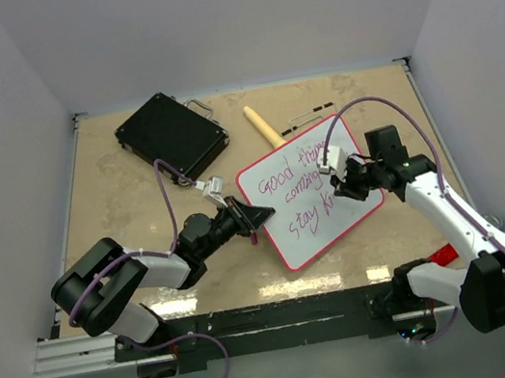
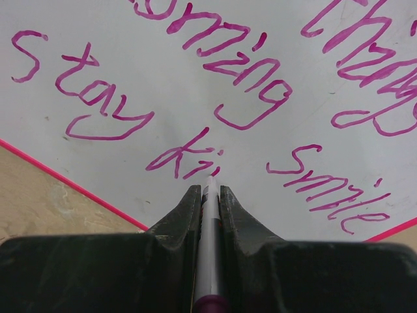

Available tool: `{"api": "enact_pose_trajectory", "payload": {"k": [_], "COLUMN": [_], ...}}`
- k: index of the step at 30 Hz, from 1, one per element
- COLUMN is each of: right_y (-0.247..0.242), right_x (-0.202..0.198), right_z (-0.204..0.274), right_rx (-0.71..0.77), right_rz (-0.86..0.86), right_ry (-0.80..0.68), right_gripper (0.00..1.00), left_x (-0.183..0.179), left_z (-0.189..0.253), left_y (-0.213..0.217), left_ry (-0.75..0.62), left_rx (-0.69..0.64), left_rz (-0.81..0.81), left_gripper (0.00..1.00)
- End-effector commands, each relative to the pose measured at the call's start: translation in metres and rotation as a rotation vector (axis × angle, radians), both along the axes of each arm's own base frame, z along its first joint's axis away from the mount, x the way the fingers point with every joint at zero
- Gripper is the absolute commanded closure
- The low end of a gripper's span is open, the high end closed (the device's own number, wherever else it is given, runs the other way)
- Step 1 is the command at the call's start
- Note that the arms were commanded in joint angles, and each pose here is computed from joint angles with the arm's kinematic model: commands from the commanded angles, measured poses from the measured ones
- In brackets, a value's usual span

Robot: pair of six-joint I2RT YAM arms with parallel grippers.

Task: Write a sentence on the whiteboard
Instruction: Write on the whiteboard with the whiteboard marker without the cap.

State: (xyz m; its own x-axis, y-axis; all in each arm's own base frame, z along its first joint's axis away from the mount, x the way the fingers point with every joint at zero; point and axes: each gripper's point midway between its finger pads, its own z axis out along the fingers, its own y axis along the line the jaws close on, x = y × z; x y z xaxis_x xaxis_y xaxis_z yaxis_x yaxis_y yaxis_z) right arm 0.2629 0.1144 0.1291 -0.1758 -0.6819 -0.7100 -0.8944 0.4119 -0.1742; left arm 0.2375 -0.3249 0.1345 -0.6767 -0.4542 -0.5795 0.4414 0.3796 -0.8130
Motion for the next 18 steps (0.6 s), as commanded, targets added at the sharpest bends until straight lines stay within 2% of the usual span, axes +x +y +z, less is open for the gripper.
{"api": "enact_pose_trajectory", "payload": {"k": [1, 9, 18], "right_y": [0.001, 0.001, 0.004], "right_x": [-0.014, -0.021, 0.004], "right_z": [-0.014, -0.021, 0.001], "right_rx": [-0.015, -0.022, 0.009], "right_rz": [0.059, 0.086, 0.025], "right_ry": [0.066, 0.098, 0.001], "right_gripper": [1.0, 1.0, 1.0], "left_x": [-0.002, -0.003, -0.002], "left_z": [0.039, 0.039, 0.04], "left_y": [-0.007, -0.007, -0.008], "left_ry": [-0.144, -0.142, -0.145], "left_rx": [-0.076, -0.08, -0.078], "left_rz": [-0.037, -0.042, -0.042], "left_gripper": [1.0, 1.0, 1.0]}}
